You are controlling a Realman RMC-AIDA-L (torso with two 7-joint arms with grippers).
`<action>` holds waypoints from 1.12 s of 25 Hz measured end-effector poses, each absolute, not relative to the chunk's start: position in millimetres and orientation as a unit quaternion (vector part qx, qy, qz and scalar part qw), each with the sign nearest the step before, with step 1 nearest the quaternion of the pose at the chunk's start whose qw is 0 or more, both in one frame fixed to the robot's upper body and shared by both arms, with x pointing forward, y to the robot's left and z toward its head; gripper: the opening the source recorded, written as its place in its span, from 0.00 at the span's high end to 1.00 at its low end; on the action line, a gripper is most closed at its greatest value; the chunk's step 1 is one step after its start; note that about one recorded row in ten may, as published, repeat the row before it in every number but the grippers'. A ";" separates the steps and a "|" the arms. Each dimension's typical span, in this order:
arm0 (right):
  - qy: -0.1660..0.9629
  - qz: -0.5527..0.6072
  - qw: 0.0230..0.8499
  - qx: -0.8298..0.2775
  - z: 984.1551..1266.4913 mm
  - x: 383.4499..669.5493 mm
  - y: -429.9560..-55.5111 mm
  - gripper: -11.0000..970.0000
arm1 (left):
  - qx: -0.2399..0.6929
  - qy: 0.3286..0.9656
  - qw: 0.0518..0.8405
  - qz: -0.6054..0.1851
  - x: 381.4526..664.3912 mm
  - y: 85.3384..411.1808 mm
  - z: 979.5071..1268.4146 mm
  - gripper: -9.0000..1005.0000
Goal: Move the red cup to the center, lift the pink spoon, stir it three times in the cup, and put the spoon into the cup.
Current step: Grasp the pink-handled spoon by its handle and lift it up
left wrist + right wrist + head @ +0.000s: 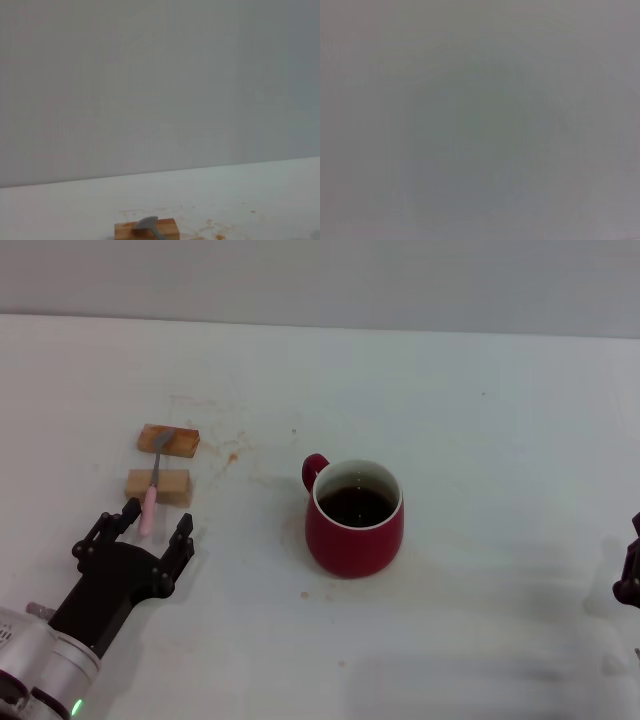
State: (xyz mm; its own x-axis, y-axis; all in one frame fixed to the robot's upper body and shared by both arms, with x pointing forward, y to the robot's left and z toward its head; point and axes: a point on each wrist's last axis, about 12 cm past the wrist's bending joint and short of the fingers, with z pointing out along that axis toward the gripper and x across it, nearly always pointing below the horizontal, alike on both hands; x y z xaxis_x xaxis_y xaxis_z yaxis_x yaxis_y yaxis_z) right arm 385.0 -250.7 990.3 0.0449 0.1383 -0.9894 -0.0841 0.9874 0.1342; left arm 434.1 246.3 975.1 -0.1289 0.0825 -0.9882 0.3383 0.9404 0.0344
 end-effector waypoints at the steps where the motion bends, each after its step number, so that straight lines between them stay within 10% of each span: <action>1: 0.687 0.077 0.723 0.020 990.3 385.0 -250.7 0.99 | 0.142 0.745 0.645 -0.099 434.3 246.2 975.1 0.33; 28: 0.687 0.078 0.722 0.019 990.4 384.9 -250.1 0.99 | 0.135 0.751 0.639 -0.092 435.3 249.1 973.2 0.35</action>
State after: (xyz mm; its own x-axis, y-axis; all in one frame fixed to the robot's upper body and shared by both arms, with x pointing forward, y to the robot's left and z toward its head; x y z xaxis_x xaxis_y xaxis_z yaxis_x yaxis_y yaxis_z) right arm 384.9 -250.1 990.4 0.0447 0.1392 -0.9893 -0.0873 0.9870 0.1350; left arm 435.3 249.1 973.2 -0.1457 0.0861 -0.9856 0.3203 0.9467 0.0353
